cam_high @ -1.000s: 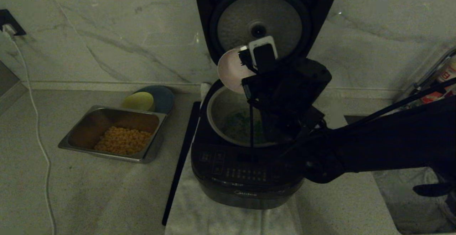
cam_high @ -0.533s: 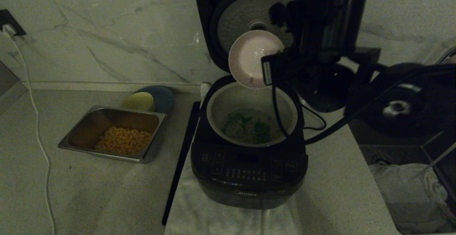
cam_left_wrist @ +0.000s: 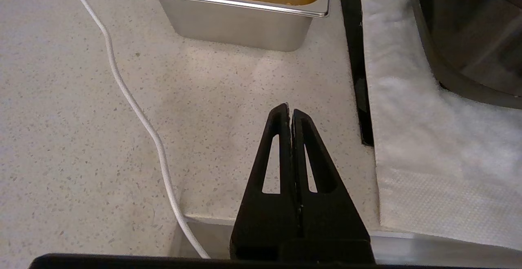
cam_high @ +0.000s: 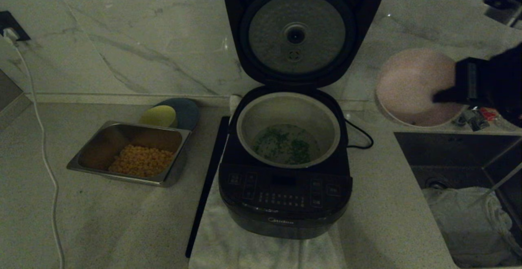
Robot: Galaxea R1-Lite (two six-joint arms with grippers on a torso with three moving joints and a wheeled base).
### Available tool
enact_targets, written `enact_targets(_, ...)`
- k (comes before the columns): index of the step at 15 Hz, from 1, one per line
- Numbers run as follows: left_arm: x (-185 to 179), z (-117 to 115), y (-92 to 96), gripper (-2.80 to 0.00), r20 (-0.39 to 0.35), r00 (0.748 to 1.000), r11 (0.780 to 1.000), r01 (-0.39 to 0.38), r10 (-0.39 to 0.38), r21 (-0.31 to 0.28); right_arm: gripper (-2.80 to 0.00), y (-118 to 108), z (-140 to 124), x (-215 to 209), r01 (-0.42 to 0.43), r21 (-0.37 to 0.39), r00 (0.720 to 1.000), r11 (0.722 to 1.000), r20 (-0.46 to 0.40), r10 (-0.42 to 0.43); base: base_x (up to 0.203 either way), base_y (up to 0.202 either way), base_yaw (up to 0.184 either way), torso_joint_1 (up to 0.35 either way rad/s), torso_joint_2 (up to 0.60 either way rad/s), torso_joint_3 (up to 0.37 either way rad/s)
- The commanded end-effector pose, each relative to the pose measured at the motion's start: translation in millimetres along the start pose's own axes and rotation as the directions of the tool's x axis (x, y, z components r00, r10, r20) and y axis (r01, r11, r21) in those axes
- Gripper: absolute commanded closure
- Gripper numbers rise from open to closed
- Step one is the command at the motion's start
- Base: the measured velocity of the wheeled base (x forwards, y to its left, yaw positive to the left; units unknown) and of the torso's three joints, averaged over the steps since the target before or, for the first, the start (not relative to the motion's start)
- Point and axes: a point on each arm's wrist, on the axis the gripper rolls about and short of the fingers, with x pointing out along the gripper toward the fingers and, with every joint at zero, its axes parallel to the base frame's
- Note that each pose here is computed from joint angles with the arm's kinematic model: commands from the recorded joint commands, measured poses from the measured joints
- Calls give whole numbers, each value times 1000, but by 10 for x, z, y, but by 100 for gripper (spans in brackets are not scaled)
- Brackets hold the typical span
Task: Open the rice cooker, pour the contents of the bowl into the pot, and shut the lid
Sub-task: Fill a bowl with water from the tap
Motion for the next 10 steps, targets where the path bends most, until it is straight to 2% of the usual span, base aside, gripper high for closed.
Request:
enact_targets(1, 0, 0, 0, 0, 0, 1000, 1000, 0, 0, 0, 0, -607, -101, -161, 104, 156, 994, 982, -54, -97, 0, 0, 0, 0, 0, 0)
enact_targets(3, 0, 0, 0, 0, 0, 1000, 1000, 0, 0, 1, 0, -1077, -281, -95, 205, 285, 976, 936, -131, -173, 0, 0, 0, 0, 0, 0)
enact_targets(5, 0, 0, 0, 0, 0, 1000, 1000, 0, 0, 1, 0, -1513, -479, -12, 276, 411, 959, 869, -174, -222, 0, 0, 0, 0, 0, 0)
enact_targets(8, 0, 0, 0, 0, 0, 1000, 1000, 0, 0, 1, 0, -2209, -802, 201, 371, 572, 929, 732, -232, -289, 0, 0, 0, 0, 0, 0)
enact_targets(10, 0, 0, 0, 0, 0, 1000, 1000, 0, 0, 1, 0, -2713, -980, 415, 404, 650, 915, 644, -272, -299, 0, 0, 0, 0, 0, 0)
